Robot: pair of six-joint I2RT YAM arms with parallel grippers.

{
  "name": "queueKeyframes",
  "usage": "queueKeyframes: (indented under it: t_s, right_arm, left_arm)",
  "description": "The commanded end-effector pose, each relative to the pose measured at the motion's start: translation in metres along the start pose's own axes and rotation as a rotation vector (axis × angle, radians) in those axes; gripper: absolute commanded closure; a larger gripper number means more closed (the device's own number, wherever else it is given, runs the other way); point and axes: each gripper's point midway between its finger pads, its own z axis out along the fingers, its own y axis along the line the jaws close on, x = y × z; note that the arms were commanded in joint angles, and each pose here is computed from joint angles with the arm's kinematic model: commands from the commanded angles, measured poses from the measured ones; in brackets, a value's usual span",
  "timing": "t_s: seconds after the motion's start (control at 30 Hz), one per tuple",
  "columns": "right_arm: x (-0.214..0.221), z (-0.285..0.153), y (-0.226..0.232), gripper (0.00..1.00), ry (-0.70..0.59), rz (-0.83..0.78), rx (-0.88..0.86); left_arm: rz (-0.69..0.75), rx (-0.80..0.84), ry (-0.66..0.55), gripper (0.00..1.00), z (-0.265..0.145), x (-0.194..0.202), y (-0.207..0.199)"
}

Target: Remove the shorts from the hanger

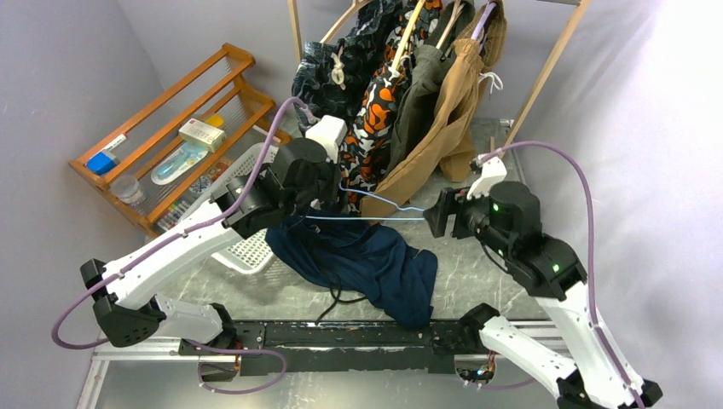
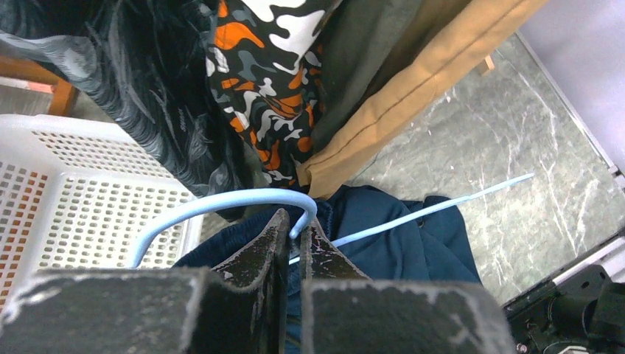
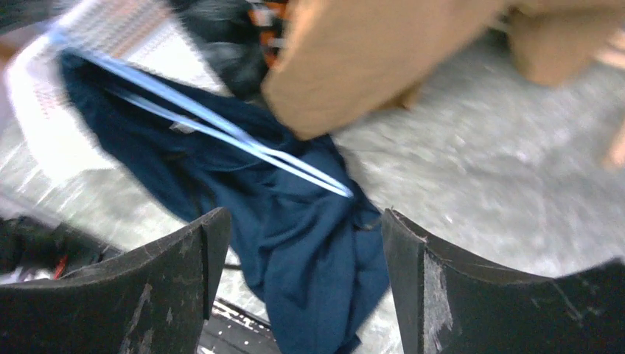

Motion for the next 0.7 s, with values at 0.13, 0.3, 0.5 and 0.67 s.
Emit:
queueKeyframes:
  t_s: [0.13,0.3,0.5,0.67]
  right_arm:
    - [0.011,0.000,0.072,0.23,-0.168,-0.314,-0.515]
    - [0.040,0.028,0.067,0.26,-0.028,-0.464,-0.532]
    - [0.075,0.032,0.082,0.33,0.122,-0.527,-0.698]
    - [0.073,0.044,0.061,0.54,0.105,-0.530,-0.536]
  left_arm:
    - [0.036,0.158,-0.022,0.93,-0.007,-0.004,-0.023]
    - [0.058,0.220,-0.038,0.93,-0.022,-0.006,-0.027]
    - [0.047,0.244,-0.030,0.93,-0.029,-0.001,-0.027]
    - [0.033,0.241,-0.027,0.93,-0.031,0.000,-0.026]
